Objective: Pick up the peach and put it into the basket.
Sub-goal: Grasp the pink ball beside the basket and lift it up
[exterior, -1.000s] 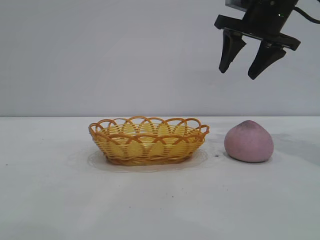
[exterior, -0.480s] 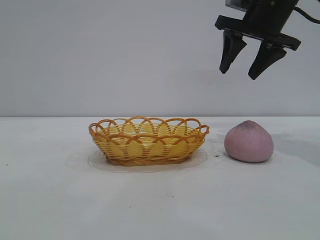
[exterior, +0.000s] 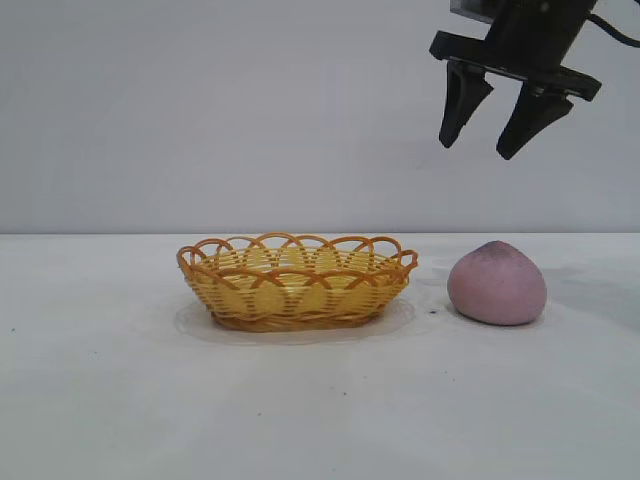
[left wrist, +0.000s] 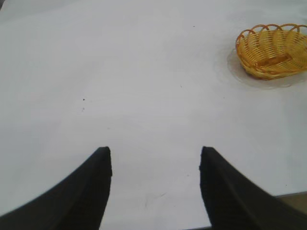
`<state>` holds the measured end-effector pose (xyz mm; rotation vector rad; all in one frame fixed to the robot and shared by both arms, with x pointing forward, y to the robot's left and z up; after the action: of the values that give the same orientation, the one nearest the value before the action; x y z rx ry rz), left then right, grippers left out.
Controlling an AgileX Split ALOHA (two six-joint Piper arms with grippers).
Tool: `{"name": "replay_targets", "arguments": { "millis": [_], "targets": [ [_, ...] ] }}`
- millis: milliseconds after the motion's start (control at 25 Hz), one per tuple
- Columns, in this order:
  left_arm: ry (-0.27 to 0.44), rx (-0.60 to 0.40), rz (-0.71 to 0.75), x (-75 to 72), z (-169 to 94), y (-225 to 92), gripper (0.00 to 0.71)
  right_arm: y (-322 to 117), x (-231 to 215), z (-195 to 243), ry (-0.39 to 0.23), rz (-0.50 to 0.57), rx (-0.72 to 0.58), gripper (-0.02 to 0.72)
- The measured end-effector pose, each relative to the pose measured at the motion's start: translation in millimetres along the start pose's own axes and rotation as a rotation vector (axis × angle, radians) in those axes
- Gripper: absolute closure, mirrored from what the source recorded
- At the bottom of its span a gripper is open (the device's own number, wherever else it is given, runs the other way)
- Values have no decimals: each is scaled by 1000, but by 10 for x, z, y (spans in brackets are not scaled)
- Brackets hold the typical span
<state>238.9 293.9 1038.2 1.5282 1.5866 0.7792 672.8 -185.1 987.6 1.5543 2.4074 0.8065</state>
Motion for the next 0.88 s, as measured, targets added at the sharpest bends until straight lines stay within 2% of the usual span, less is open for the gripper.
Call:
{"name": "replay_targets", "arguments": {
  "millis": [640, 880],
  "targets": [
    [1, 0, -5, 0, 0, 0, 352, 15, 8, -41, -2, -4, -9, 257],
    [52, -7, -35, 0, 3, 2, 352, 30, 40, -179, -6, -25, -8, 257]
  ]
}}
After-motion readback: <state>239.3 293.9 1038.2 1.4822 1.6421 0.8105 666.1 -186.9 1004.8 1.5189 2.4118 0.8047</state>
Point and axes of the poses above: a point on each arm's last joint axis where the gripper is mounted, z pointing out along that axis toward the gripper, x along the wrist's bending axis when the last joint is at zero, y = z × x, the point moved 1 cm from there along z, pointing out along that axis toward the gripper, and after that the axes turned 7 degrees about -z, right-handed, at the moved point
